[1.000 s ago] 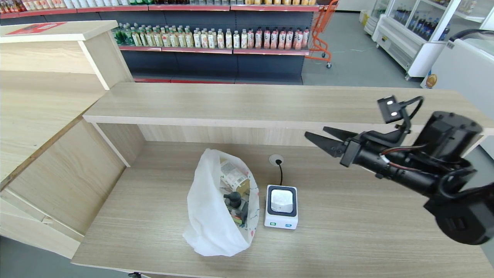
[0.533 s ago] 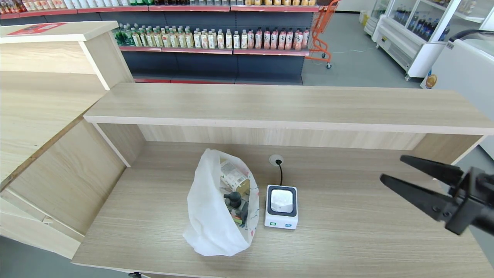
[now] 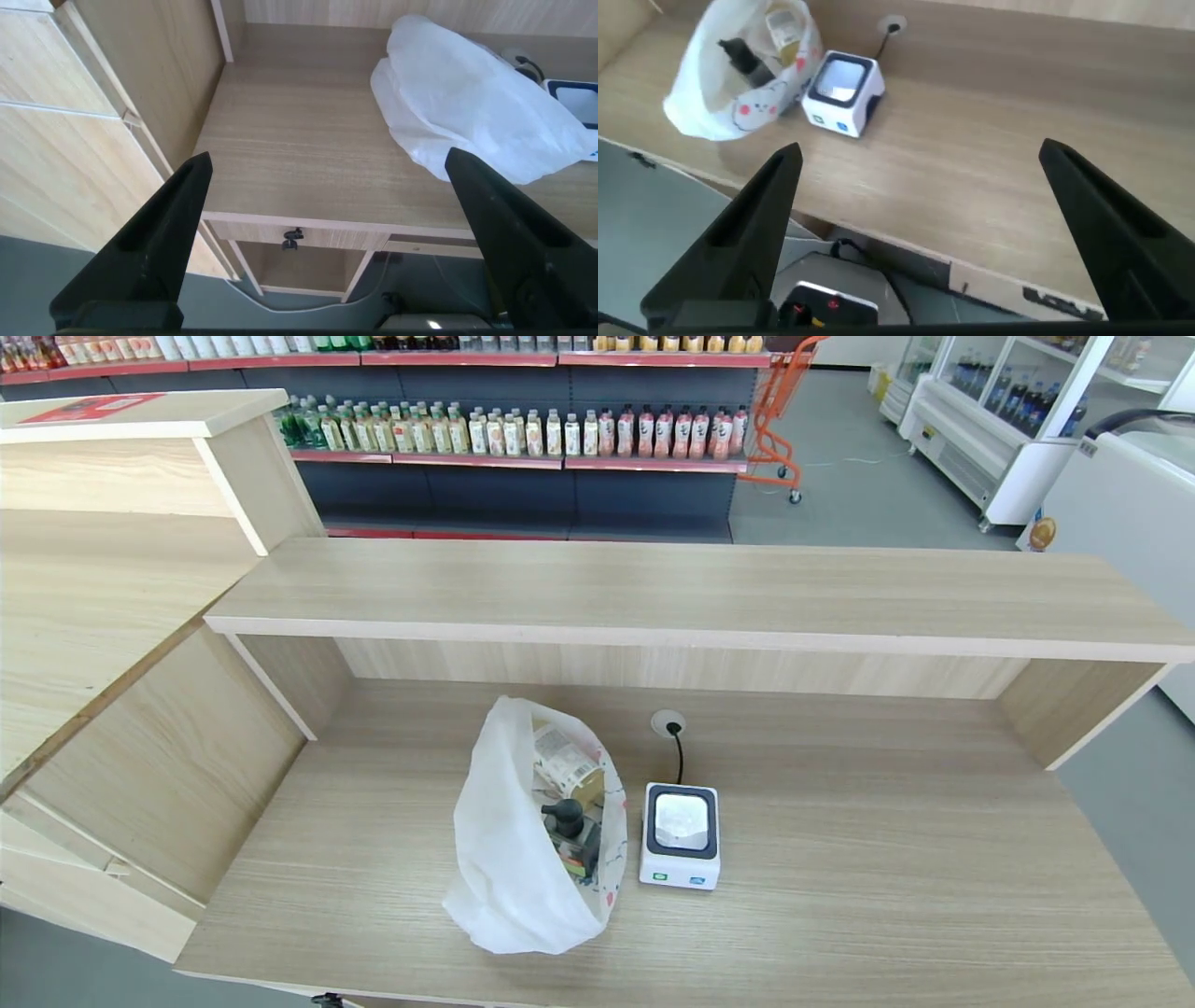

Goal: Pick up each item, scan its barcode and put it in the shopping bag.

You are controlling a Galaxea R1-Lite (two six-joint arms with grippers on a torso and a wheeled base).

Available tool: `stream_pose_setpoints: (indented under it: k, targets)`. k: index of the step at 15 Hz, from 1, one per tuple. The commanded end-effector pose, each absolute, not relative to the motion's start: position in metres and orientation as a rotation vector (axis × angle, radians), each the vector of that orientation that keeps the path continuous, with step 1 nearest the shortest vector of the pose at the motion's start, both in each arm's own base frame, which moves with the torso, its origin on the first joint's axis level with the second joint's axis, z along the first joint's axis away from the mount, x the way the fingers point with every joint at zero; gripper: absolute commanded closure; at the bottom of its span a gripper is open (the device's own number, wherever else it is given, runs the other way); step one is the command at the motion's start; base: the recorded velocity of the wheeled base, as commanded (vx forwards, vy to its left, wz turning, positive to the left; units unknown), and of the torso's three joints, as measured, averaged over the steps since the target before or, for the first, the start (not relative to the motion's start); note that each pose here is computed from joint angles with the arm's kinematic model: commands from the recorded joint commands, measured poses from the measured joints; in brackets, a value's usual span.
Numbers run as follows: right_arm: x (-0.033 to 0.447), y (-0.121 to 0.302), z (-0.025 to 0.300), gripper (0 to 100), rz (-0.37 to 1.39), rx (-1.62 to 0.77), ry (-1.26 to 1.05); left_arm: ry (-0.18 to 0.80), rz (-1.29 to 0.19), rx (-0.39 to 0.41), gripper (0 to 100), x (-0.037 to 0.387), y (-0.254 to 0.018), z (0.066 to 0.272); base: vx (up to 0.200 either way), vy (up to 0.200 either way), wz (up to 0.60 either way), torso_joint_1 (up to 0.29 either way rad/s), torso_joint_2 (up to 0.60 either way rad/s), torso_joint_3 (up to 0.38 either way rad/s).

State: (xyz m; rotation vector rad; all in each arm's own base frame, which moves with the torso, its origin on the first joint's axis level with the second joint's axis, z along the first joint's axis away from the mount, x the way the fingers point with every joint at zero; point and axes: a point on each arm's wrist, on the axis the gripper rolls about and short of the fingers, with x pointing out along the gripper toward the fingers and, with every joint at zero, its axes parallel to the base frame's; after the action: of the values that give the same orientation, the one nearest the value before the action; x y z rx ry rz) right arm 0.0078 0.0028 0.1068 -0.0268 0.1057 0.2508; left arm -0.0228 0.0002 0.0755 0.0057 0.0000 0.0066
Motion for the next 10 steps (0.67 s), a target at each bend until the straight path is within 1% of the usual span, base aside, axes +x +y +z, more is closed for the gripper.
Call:
stream_pose_setpoints:
  k: [1, 6, 7, 10]
  targets:
    - [-0.0150, -0.0049, 0.0766, 0, -0.017, 0.023, 0.111, 0.002, 0.008, 0.006, 0, -0.0227, 0.0002, 0.0755, 0.000, 0.000, 0.00, 0.000, 0.00, 0.000]
    - [-0.0160, -0.0045, 0.0750, 0, -0.040, 0.052, 0.133, 0.002, 0.008, 0.006, 0, -0.0227, 0.0002, 0.0755, 0.000, 0.000, 0.00, 0.000, 0.00, 0.000]
    - [-0.0189, -0.0023, 0.0745, 0, -0.086, -0.011, 0.103, 0.002, 0.008, 0.005, 0, -0.0227, 0.0002, 0.0755, 0.000, 0.000, 0.00, 0.000, 0.00, 0.000]
    - [-0.0234, -0.0017, 0.0734, 0, -0.067, -0.020, 0.045, 0.002, 0.006, 0.006, 0, -0.0227, 0.0002, 0.0755, 0.000, 0.000, 0.00, 0.000, 0.00, 0.000]
